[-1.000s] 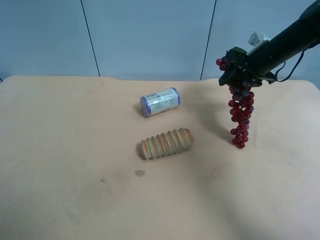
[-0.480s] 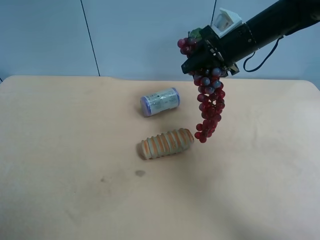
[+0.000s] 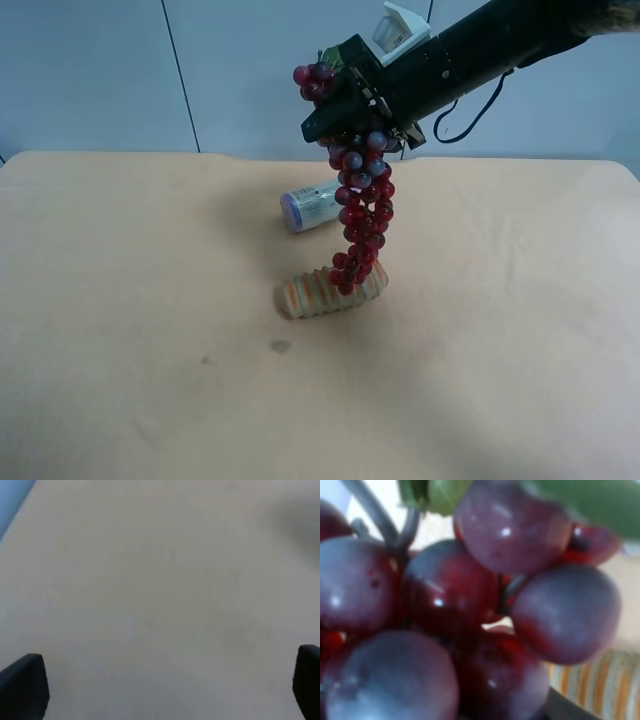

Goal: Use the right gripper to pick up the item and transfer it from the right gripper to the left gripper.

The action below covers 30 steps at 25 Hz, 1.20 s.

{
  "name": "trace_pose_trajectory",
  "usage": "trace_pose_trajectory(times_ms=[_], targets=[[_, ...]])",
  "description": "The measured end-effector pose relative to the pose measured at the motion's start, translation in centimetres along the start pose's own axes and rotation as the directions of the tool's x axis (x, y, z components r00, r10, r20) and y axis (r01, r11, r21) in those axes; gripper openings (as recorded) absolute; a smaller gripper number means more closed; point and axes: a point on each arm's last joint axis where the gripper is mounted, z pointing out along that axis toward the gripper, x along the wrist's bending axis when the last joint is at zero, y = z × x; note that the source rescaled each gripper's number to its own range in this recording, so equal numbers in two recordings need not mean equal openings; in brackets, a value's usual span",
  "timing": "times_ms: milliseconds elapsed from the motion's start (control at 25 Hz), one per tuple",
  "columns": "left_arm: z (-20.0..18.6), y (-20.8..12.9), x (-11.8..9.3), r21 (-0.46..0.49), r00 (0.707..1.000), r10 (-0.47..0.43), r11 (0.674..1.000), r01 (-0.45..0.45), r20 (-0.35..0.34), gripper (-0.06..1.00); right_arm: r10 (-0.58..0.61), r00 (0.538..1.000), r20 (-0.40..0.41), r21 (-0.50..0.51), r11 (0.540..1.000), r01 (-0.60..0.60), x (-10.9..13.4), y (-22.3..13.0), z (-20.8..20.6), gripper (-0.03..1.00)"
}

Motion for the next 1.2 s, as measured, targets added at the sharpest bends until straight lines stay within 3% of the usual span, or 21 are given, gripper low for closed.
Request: trace_pose_trajectory(times_ms=[320,400,560,760,960,1120,1200], targets=[[4.1,2.3,-2.0,0.201,0.98,-0.017,0.979,-0.023,0.196,1.0,0.003,1.0,0.004,-0.014,1.0,-0.003,0.0,0.1,0.0,0.03],[5.5,3.0,-2.7,0.224,0.965,-0.023,0.974,-0.037,0.26,1.0,0.003,1.0,0.004,-0.014,1.0,-0.003,0.0,0.1,0.0,0.03],[8.1,4.6,-4.2,0.204,0.908,-0.055,0.978,-0.034,0.416,1.0,0.003,1.0,0.004,-0.014,1.0,-0.003,0.0,0.1,0.0,0.03],[11.1,5.8,-5.8,0.18,0.8,-0.056,0.981,-0.066,0.597,1.0,0.003,1.0,0.0,-0.008,1.0,-0.003,0.0,0.1,0.0,0.03],[14.0,6.3,-7.1,0.138,0.65,-0.047,0.986,-0.09,0.758,1.0,0.0,1.0,-0.009,0.005,1.0,0.0,0.1,0.0,0.0,0.03],[16.2,6.3,-7.8,0.113,0.535,-0.065,0.992,-0.059,0.843,1.0,-0.017,1.0,-0.009,0.005,1.0,0.017,0.1,0.0,0.0,0.03],[17.4,6.3,-8.0,0.12,0.505,-0.087,0.992,-0.033,0.859,1.0,-0.023,1.0,-0.01,0.004,1.0,0.023,0.1,0.0,0.0,0.03]])
